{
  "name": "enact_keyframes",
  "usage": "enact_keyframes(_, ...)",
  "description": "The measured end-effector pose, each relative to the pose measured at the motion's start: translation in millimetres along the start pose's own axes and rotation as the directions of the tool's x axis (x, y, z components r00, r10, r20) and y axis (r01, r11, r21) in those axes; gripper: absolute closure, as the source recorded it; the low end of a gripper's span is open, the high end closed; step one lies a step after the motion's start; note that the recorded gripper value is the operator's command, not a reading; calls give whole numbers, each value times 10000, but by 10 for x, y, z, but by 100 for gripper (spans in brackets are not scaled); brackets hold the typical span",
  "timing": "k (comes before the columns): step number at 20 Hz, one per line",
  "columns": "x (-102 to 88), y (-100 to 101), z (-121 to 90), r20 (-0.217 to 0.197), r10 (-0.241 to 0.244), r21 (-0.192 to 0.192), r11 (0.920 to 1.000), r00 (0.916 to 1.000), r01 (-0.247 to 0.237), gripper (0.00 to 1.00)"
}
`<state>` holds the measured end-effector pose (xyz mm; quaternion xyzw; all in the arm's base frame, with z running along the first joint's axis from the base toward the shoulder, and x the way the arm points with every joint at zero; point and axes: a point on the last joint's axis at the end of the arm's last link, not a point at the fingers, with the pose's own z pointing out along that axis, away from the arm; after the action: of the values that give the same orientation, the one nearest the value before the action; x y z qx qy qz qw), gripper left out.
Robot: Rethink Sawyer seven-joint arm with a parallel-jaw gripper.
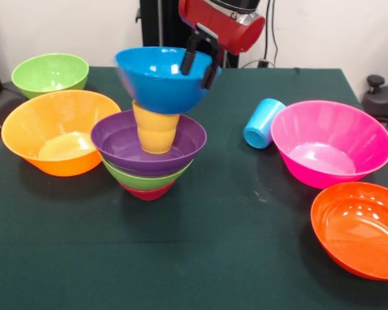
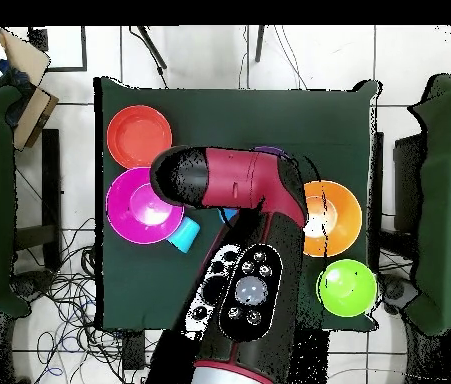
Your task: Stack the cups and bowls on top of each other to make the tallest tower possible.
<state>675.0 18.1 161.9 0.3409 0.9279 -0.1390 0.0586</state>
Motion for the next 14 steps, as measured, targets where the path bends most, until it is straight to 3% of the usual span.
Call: enact_keyframes(14,-8,-14,7,-12,24,11,10000,10000,-24,0)
